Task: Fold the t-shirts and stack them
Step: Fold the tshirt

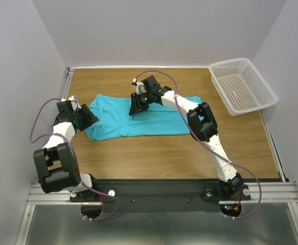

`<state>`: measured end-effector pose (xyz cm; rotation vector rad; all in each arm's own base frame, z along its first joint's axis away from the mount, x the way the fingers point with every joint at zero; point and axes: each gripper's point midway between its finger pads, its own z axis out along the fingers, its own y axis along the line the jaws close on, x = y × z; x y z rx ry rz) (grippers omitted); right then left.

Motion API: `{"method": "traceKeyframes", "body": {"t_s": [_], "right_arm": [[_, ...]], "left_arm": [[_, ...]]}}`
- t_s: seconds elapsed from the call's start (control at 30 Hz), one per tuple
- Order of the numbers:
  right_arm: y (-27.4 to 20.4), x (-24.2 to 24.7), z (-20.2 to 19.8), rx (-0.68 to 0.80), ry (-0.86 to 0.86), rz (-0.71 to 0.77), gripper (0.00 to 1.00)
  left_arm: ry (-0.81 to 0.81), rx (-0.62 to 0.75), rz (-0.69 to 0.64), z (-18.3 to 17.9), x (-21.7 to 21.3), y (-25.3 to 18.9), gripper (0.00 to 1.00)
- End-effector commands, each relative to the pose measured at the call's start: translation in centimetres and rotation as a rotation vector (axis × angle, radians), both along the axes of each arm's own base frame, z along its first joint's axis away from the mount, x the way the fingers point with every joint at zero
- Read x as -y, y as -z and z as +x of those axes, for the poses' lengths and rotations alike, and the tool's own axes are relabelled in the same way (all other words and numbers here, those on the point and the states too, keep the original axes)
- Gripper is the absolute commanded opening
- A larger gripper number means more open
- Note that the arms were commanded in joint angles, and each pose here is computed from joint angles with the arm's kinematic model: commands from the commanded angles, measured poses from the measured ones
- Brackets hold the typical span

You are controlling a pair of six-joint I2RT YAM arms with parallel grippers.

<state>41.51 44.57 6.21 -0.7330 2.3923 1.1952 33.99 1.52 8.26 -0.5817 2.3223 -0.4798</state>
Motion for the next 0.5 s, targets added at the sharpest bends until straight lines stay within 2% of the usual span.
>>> {"method": "traceKeyframes", "body": {"t_s": [0.0, 0.1, 0.23, 0.33, 0.47], "right_arm": [[-1.5, -1.7, -0.1, 0.029, -0.012, 0.04, 0.42], [-1.7, -1.7, 0.1, 0.041, -0.004, 0.037, 0.32], [-2.7, -1.8, 0.6, 0.066, 0.005, 0.046, 0.08], [-4.2, -1.7, 1.0, 0.104, 0.016, 0.053, 0.01], [-5.7, -1.6, 1.8, 0.148, 0.037, 0.059, 0.01]], "left_arm": [[0.025, 0.05, 0.031, 0.4, -0.2, -1.7, 0.6], [0.03, 0.049, 0.031, 0.3, -0.1, -1.6, 0.6], [0.033, 0.044, 0.029, 0.1, -0.1, -1.4, 0.6], [0.043, 0.031, 0.031, -0.1, 0.0, -1.0, 0.6], [0.058, 0.022, 0.029, -0.2, 0.1, -0.8, 0.6]]}}
